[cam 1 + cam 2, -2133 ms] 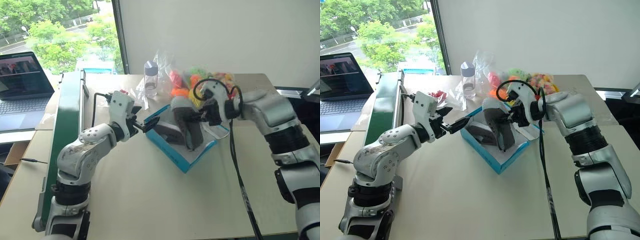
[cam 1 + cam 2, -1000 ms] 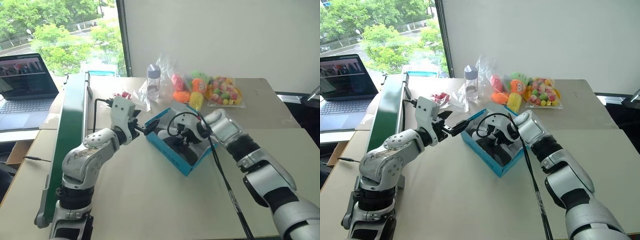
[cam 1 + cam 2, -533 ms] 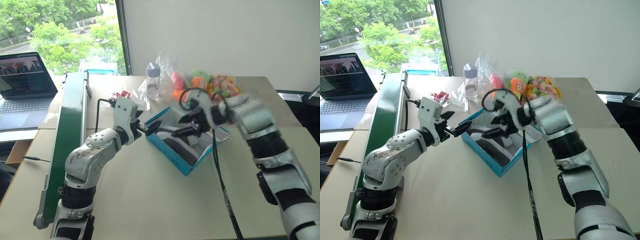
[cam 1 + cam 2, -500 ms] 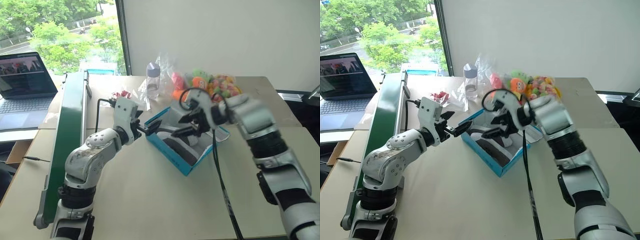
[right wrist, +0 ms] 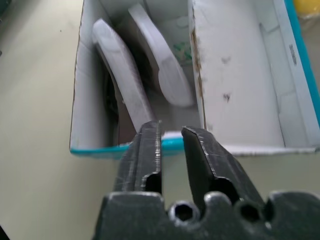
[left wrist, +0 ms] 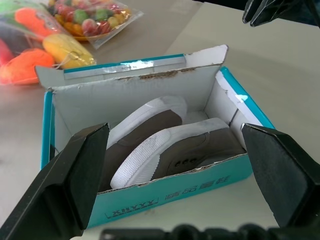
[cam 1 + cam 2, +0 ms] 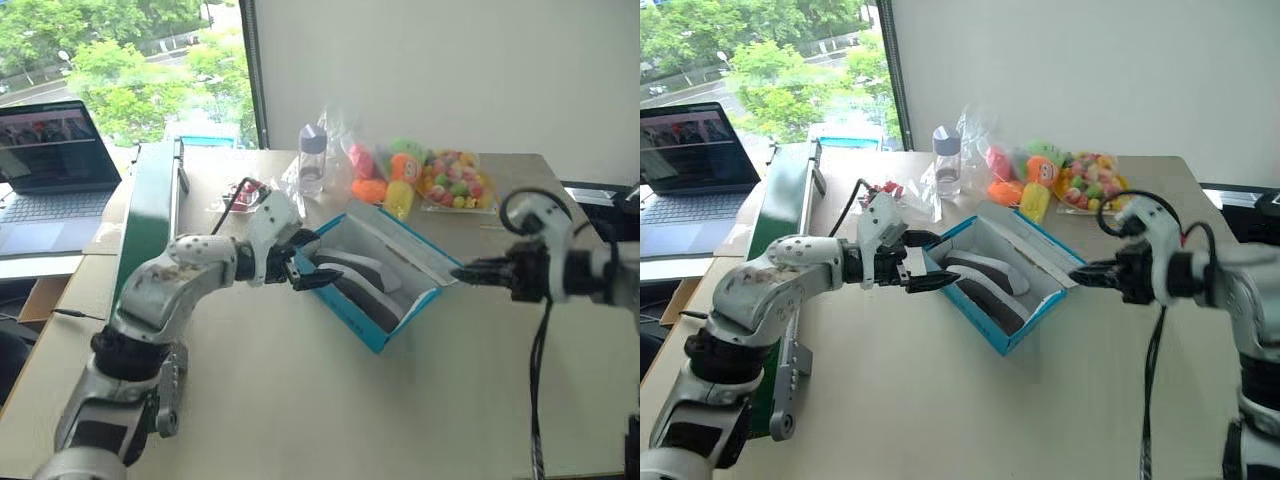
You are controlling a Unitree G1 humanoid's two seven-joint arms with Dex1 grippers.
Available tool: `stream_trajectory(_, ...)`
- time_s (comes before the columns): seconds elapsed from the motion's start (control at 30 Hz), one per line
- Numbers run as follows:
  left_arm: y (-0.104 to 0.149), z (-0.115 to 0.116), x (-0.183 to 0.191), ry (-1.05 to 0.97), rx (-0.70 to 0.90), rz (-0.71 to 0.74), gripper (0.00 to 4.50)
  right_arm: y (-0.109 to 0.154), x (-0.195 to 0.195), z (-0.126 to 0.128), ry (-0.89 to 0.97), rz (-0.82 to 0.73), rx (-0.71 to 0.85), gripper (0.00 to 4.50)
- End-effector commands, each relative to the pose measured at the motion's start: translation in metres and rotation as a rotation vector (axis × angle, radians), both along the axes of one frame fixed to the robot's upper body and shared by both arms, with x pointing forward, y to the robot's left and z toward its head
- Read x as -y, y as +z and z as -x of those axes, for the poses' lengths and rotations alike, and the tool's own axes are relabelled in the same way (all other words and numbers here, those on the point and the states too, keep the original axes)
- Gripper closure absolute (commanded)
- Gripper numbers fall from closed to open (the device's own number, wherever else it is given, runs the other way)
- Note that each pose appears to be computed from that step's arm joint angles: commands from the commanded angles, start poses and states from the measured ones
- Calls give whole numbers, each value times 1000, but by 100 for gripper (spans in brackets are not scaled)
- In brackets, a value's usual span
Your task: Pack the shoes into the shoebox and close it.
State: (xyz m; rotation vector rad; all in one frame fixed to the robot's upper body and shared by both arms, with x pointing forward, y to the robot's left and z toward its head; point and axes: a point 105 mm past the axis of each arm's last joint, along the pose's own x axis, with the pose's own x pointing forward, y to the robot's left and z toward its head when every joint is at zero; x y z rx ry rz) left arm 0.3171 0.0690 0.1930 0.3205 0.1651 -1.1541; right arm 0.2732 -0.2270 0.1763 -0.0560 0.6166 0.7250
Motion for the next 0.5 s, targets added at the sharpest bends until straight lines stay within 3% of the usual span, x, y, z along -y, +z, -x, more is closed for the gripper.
stream_trajectory(0.03,11,1,5,-72,34,-26,0,-6,15,22,-75,-240,33,446)
stream_trajectory(0.13,10,3,8,-87,32,-36,0,-33,34,17,-228,-273,63,446)
stream_trajectory(0.23,10,5,8,-97,19,-31,0,-48,35,9,-269,-301,83,446)
stream_trajectory(0.5,20,-9,-7,-15,66,-59,0,-100,45,-39,-396,-247,101,446)
